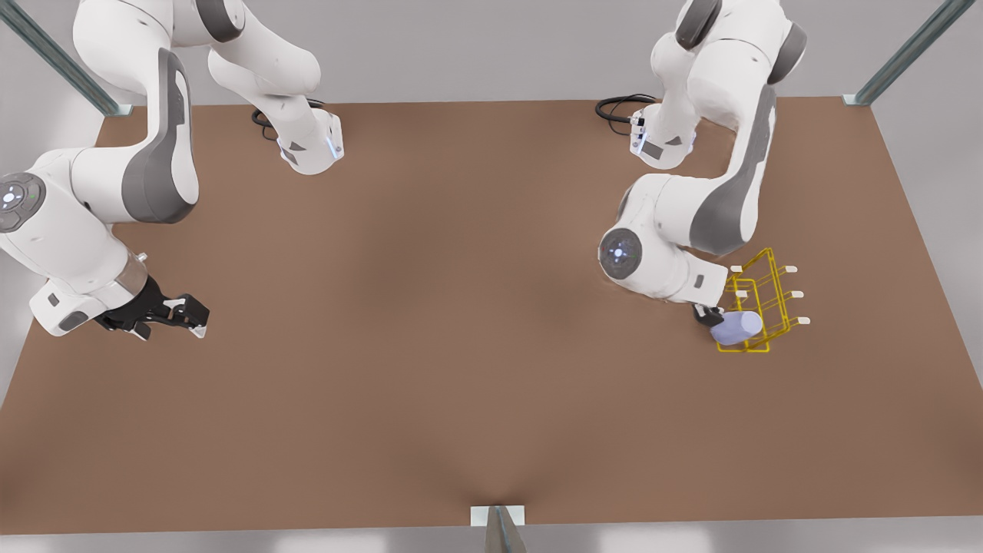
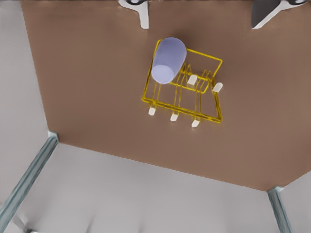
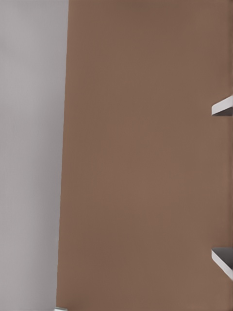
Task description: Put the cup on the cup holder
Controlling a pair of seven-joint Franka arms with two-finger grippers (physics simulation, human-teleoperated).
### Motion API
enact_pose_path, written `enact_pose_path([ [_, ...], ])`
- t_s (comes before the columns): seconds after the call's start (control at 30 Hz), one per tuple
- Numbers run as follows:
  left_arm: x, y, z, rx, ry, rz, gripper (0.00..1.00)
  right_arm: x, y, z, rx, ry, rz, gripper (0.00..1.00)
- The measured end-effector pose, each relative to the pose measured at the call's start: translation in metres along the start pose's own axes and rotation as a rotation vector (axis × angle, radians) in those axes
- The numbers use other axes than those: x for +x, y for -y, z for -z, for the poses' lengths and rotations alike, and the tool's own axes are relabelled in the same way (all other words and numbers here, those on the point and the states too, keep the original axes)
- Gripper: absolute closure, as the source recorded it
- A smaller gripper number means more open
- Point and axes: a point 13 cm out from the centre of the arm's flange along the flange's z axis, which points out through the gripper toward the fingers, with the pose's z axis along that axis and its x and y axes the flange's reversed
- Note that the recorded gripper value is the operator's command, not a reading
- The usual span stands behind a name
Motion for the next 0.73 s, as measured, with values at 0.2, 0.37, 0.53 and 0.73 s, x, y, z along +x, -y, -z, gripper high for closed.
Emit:
enact_pose_path([
  [0.2, -0.066, -0.009, -0.009, -0.164, -0.477, -0.402, 0.00, 0.001, 0.001, -0.001, 0.000, -0.003, -0.001, 0.00],
  [0.37, -0.062, 0.001, 0.018, 0.051, -0.637, -0.764, 0.00, 0.002, 0.002, -0.003, 0.000, -0.008, -0.002, 0.00],
  [0.53, -0.041, 0.006, 0.022, 0.178, -0.667, -1.065, 0.00, 0.002, 0.004, -0.005, 0.001, -0.010, -0.005, 0.00],
  [0.73, -0.036, 0.005, 0.027, 0.282, -0.663, -1.319, 0.00, 0.002, 0.003, -0.004, 0.001, -0.008, -0.004, 0.00],
])
